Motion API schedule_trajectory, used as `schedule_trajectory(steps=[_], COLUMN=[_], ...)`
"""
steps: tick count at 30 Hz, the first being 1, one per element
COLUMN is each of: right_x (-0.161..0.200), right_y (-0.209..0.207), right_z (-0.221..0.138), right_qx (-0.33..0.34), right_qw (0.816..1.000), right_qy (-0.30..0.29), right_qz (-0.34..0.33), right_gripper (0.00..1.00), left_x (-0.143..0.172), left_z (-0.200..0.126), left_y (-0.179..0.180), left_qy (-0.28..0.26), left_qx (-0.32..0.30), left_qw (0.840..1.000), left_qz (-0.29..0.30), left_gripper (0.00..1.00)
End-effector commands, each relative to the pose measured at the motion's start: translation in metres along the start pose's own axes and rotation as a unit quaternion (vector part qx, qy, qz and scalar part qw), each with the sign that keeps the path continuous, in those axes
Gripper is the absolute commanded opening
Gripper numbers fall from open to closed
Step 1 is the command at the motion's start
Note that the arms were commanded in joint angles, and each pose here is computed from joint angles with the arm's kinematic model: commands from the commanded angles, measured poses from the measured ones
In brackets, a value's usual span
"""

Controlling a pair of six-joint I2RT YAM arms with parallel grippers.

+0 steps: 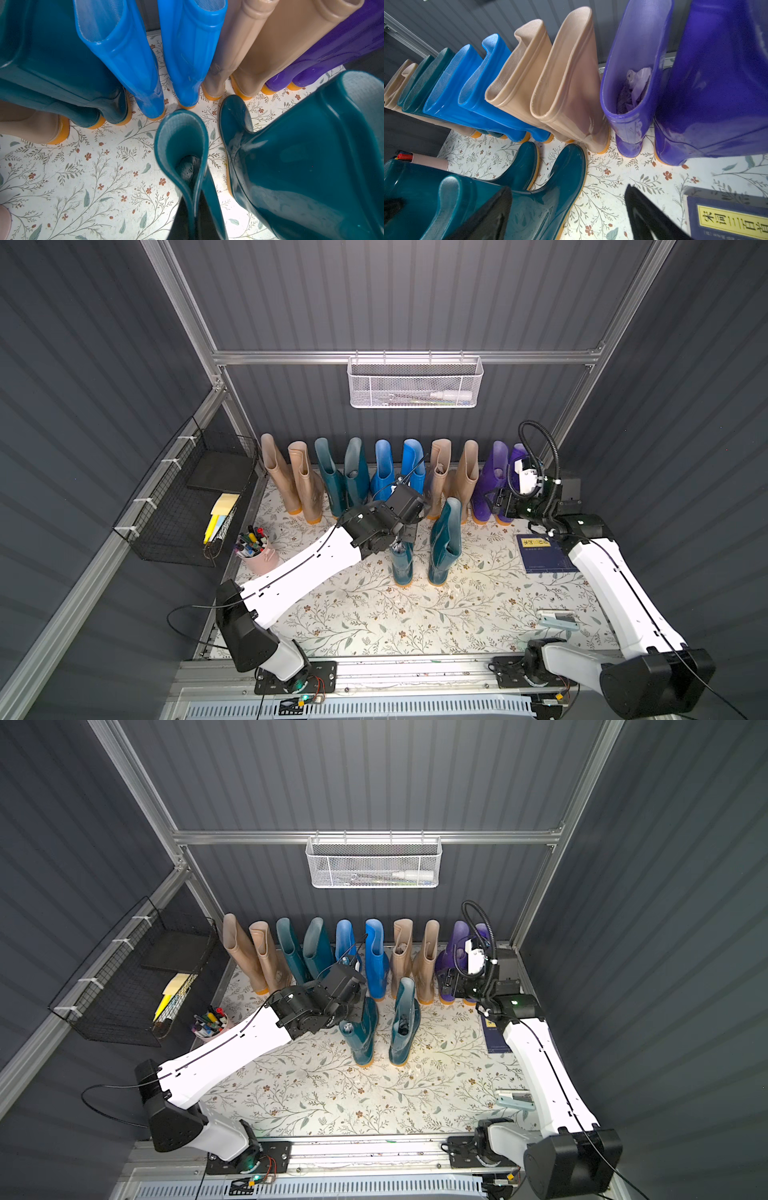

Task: Match and arrange rain boots in pairs
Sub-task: Pick up the rain boot at the center of the board.

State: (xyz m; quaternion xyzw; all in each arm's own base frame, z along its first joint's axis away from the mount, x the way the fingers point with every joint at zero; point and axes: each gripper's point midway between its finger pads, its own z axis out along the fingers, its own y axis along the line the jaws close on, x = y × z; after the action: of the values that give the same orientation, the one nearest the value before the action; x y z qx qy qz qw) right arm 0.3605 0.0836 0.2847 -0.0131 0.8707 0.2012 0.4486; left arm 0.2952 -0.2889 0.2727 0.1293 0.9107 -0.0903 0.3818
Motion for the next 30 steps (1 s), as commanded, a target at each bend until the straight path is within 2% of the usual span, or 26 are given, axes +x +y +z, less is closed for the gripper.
schedule_trajectory(steps=[1,7,10,18,25,30], right_x=[0.008,0.010,0.010,0.012,0.008,0.013], right_y=[0.004,0.005,0.005,0.007,0.020,0.041], right_z=[-0.003,-0.004,-0.005,-0.007,-0.023,-0.036], right_qx=[-0.007,-0.008,-0.008,-0.009,-0.008,-0.008], right_qw=[1.000,1.000,1.000,1.000,1.000,0.999], right_qy=[0.011,0.014,0.013,0.017,0.015,0.031], right_qz=[0.000,-0.001,-0.001,0.000,-0.013,-0.037], right_gripper=[0.88,0.88,0.89,0.89,0.91,0.94], left_x=[-0.021,-0.016,-0.015,-0.015,-0.025,-0.043], left_z=[-0.003,0.001,0.003,0.002,-0.009,-0.030], left_y=[-0.007,-0.007,-0.008,-0.007,-0.009,-0.007], left_qy=[-0.044,-0.039,-0.037,-0.037,-0.057,-0.097], left_qx=[0.015,0.014,0.017,0.015,0.027,0.041], left_qw=[0.998,0.998,0.998,0.998,0.998,0.994], left_qz=[-0.032,-0.038,-0.038,-0.039,-0.026,-0.004], left_gripper=[0.00,0.00,0.05,0.33,0.68,0.80])
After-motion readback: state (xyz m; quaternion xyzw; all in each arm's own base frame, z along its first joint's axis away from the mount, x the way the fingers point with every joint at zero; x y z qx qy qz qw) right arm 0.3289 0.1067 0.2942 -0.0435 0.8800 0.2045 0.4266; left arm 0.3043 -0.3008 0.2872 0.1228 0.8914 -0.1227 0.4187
